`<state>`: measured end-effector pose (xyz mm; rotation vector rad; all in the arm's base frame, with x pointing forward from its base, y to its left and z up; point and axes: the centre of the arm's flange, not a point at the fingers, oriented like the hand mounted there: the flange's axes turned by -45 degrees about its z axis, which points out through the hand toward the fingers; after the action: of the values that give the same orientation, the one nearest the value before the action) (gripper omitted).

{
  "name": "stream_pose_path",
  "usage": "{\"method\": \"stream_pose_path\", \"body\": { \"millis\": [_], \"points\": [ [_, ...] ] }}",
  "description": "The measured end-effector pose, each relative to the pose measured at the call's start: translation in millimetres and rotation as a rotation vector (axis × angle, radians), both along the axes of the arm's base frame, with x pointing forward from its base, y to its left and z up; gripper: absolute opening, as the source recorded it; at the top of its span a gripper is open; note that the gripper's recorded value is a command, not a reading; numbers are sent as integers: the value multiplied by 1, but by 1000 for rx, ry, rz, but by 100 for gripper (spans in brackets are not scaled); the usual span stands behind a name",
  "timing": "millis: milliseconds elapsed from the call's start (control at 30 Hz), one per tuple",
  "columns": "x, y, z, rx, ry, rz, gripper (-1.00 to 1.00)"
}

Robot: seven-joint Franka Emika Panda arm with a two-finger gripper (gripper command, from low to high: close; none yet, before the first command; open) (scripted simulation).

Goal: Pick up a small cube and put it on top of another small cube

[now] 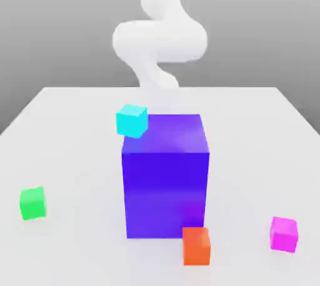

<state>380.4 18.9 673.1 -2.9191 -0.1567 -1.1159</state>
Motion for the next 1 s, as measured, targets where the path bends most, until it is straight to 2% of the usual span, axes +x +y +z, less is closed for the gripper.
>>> {"method": "stream_pose_path", "body": {
  "millis": [200,400,567,833,1000],
  "points": [
    [61,60,-104,-98,159,270,0],
    [84,127,-216,-204,301,537,0],
    [74,182,-313,-302,412,769,0],
    [18,237,-464,-470,581,1126,0],
    [10,242,-530,-490,600,1168,0]
  ]
}}
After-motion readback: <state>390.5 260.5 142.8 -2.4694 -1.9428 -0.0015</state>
